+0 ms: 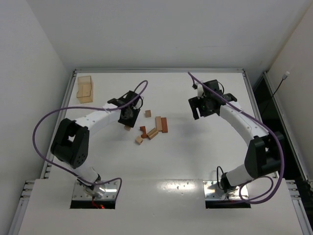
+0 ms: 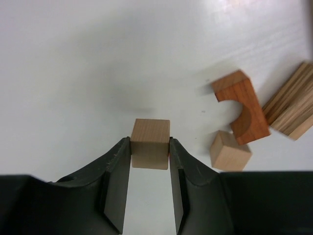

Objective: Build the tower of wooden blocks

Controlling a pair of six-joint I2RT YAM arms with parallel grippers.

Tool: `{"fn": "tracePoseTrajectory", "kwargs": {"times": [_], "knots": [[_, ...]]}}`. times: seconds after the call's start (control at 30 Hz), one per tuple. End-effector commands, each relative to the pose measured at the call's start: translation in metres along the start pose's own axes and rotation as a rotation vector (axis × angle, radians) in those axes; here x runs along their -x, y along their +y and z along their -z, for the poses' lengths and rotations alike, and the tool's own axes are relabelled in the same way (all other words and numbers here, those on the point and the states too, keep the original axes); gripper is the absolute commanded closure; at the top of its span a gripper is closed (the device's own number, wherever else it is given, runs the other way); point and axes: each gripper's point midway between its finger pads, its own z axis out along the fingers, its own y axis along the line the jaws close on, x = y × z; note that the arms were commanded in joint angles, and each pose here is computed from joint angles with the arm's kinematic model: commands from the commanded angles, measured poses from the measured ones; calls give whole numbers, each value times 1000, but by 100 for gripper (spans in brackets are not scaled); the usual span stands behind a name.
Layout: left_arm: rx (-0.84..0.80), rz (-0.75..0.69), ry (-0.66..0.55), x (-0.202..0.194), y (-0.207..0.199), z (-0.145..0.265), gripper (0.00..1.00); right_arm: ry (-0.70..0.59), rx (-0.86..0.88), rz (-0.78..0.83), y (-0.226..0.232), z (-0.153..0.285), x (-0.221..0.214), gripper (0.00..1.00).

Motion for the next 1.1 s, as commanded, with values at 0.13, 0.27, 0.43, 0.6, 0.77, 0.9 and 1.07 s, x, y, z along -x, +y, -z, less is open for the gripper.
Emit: {"fn": "tracePoseTrajectory", "kwargs": {"times": [0.13,0.27,0.43,0.6,0.77,0.9,1.07], "knots": [[75,289,-124,48,-8,36,100,-95,2,-28,-1,16,26,31],[35,333,-73,64,-28,33,100,-86,3,-28,-1,13,25,31],[-41,402,-81,100,-52,28,100,-76,4,-28,-1,10,23,31],[-98,409,-85,114,-85,30,100,-75,-5,-48,-1,7,24,31],[-130,431,-110,121,-103,35,100,-81,-72,-104,-15,6,27,31],[-135,403,-93,115,-126,27,100,-80,-174,-198,-36,8,24,14],[-127,388,-73,112,-139,14,100,-81,-231,-324,-64,11,16,6]]}}
